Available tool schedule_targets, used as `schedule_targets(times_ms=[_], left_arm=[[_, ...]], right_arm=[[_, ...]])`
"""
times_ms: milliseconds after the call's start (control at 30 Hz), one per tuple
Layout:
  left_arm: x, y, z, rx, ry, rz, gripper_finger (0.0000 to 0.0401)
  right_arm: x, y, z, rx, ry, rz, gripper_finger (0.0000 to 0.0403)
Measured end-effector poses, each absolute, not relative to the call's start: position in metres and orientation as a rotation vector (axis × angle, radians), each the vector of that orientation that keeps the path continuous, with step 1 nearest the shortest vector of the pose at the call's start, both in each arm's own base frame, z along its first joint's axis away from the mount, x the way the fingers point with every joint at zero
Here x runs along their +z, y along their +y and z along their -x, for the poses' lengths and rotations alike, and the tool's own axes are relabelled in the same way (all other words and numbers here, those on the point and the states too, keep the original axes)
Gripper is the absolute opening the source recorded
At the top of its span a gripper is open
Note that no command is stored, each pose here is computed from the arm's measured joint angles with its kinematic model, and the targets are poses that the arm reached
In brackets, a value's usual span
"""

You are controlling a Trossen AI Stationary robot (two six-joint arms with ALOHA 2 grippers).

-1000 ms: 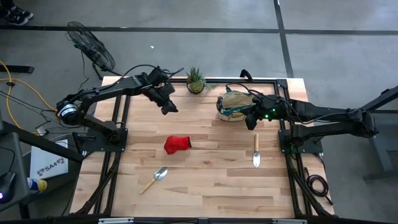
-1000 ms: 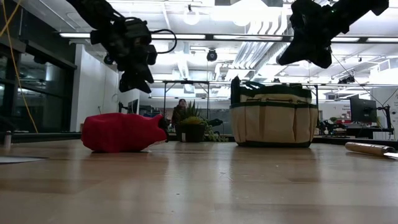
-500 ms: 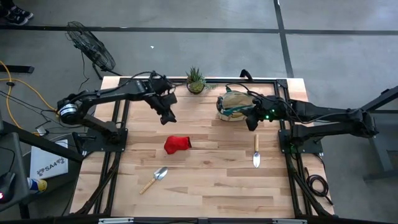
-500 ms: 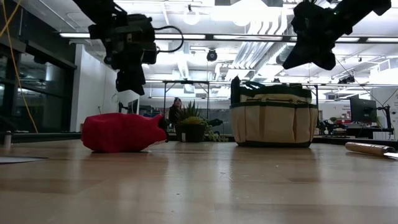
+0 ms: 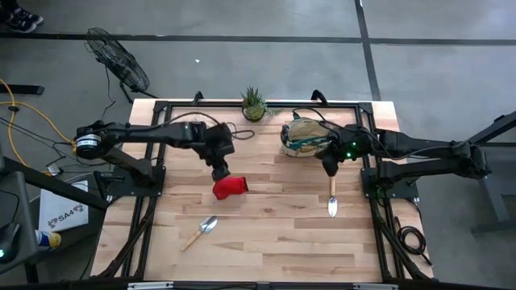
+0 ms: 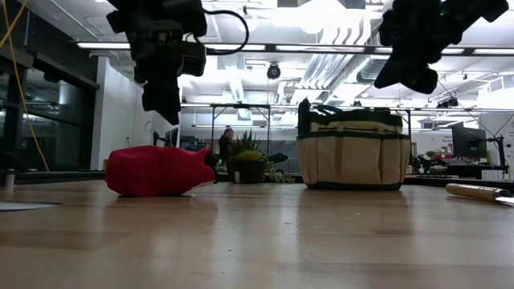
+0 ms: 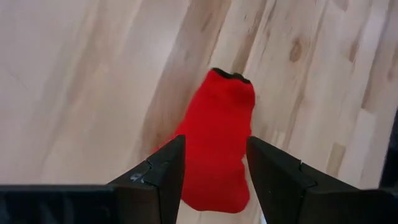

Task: Pick & Place Garden tools in Gardening bag
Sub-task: Put the red gloves into the light brown gardening bag

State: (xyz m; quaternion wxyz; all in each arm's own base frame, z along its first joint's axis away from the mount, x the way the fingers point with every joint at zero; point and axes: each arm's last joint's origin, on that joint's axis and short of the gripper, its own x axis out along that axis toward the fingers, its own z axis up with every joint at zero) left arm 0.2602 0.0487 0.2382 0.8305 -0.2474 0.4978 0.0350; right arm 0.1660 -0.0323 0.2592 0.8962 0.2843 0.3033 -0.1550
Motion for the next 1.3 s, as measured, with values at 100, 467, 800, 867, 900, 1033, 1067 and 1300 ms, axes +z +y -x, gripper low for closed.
schedule_targets(times_ms=[100,467,800,867,900,1033,1067,1300], left_arm=[[0.238,0.037,-0.262,0.075,1.068,0.528,0.0166],[0.237,0.006,-0.265,0.078,1.093,0.487,0.0166],[0.237,-0.008,-0.265,0.207,1.071,0.367,0.0178],[0.236,-0.007,-0.265,0.219,1.070,0.371,0.0197],[0.235,-0.007,-0.266,0.223,1.072,0.369,0.0209],[0.235,-0.007,-0.267,0.213,1.069,0.350,0.0266],[0.235,-0.007,-0.268,0.205,1.065,0.338,0.0279],[0.219,-0.007,-0.277,0.174,1.122,0.281,0.0321]], right_arm=[[0.259,-0.030,-0.166,-0.278,0.637,-0.608,0.0003],[0.260,-0.013,-0.168,-0.182,0.664,-0.566,0.0003],[0.260,0.010,-0.168,-0.174,0.668,-0.529,0.0003],[0.259,0.014,-0.168,-0.171,0.670,-0.533,0.0003],[0.259,0.016,-0.168,-0.168,0.674,-0.533,0.0003],[0.259,0.023,-0.167,-0.174,0.674,-0.542,0.0003],[0.259,0.024,-0.166,-0.174,0.673,-0.545,0.0003],[0.259,0.034,-0.164,-0.178,0.665,-0.529,0.0003]])
